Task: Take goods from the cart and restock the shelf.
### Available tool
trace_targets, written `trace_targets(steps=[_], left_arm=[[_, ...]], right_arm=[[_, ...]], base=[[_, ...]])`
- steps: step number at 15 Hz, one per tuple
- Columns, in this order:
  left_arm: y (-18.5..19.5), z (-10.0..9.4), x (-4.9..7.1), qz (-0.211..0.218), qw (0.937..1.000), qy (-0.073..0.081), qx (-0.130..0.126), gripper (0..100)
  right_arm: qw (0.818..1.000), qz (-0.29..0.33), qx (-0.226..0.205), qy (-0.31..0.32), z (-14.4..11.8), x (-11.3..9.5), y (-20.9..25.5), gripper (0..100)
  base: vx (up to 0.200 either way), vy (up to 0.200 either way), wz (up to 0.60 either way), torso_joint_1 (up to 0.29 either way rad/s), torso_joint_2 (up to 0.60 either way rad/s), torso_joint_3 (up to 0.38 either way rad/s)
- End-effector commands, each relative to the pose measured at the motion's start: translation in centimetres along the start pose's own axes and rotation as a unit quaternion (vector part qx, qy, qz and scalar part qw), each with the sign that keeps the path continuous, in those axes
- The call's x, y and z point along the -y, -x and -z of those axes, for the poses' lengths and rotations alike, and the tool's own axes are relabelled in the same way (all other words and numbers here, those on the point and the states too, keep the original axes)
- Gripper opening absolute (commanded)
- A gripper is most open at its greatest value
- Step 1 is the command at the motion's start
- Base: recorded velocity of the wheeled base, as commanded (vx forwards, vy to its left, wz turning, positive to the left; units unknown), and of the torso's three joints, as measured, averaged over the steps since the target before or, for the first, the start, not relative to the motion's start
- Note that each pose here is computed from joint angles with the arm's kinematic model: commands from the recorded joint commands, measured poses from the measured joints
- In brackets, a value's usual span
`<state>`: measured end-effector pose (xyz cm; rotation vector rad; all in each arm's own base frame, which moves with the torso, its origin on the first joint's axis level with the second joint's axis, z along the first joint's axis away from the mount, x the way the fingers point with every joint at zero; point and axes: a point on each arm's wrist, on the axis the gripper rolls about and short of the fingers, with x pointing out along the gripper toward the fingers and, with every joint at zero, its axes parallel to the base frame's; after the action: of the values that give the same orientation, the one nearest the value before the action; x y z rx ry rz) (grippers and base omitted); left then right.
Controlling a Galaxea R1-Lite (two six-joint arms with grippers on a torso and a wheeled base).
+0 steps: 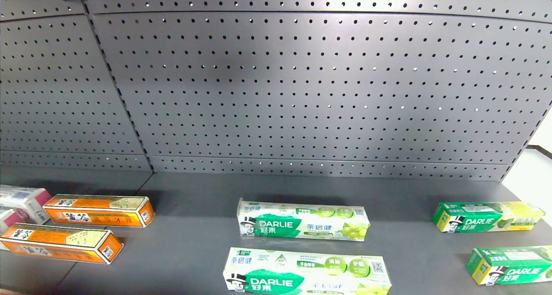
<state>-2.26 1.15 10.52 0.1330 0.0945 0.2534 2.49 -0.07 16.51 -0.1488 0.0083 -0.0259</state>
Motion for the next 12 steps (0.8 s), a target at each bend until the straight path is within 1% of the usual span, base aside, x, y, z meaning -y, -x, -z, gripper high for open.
trace_targets(steps=[1, 2, 3, 4, 5, 6, 7, 9, 10, 11, 12], left_arm=[[0.1, 0.2, 0.0, -0.001, 1.0, 0.004, 0.003, 100], [0.1, 0.2, 0.0, -0.003, 1.0, 0.002, -0.001, 100], [0.0, 0.3, 0.0, -0.004, 1.0, 0.0, -0.004, 100], [0.0, 0.4, 0.1, -0.011, 0.9999, -0.002, -0.012, 100], [0.1, 0.6, 0.1, -0.03, 0.9993, -0.004, -0.021, 100], [0.2, 1.3, 0.3, -0.055, 0.9973, -0.006, -0.048, 100], [0.4, 1.5, 0.4, -0.071, 0.9962, -0.003, -0.051, 100], [0.4, 1.6, 0.4, -0.055, 0.9974, 0.017, -0.045, 100], [0.4, 1.6, 0.4, -0.05, 0.9974, 0.032, -0.04, 100], [0.7, 1.8, 0.3, -0.054, 0.9973, 0.043, -0.024, 100], [1.0, 1.9, 0.3, -0.058, 0.9971, 0.049, -0.012, 100]], right_arm=[[0.999, 0.036, 0.014, -0.018, 1.0, 0.0, 1.1, 100], [0.999, 0.04, 0.014, -0.022, 2.1, -0.2, 1.6, 100], [0.999, 0.04, 0.016, -0.023, 2.6, -0.3, 1.8, 100], [0.999, 0.039, 0.01, -0.023, 4.8, -0.7, 2.3, 100], [0.999, 0.039, 0.01, -0.023, 6.0, -0.9, 2.7, 100], [0.999, 0.03, 0.01, -0.027, 7.0, -1.1, 3.6, 100], [0.999, 0.028, -0.019, -0.03, 8.3, -1.3, 4.1, 100], [0.999, 0.023, -0.014, -0.036, 8.0, -1.2, 4.1, 100], [0.999, 0.022, -0.014, -0.037, 8.0, -1.2, 4.1, 100], [0.999, 0.022, -0.014, -0.038, 8.1, -1.2, 4.1, 100], [0.999, 0.022, -0.012, -0.038, 8.1, -1.3, 4.1, 100]], base=[[0.0, 0.0, 0.0, 0.0, 0.0, 0.0], [0.0, 0.0, 0.0, 0.0, 0.0, 0.0], [0.0, 0.0, 0.0, 0.0, 0.0, 0.0], [0.0, 0.0, 0.0, 0.0, 0.0, 0.0], [0.0, 0.0, 0.0, 0.0, 0.0, 0.0], [0.0, 0.0, 0.0, 0.0, 0.0, 0.0], [0.0, 0.0, 0.0, 0.0, 0.0, 0.0], [0.0, 0.0, 0.0, 0.0, 0.0, 0.0], [0.0, 0.0, 0.0, 0.0, 0.0, 0.0], [0.0, 0.0, 0.0, 0.0, 0.0, 0.0], [0.0, 0.0, 0.0, 0.0, 0.0, 0.0]])
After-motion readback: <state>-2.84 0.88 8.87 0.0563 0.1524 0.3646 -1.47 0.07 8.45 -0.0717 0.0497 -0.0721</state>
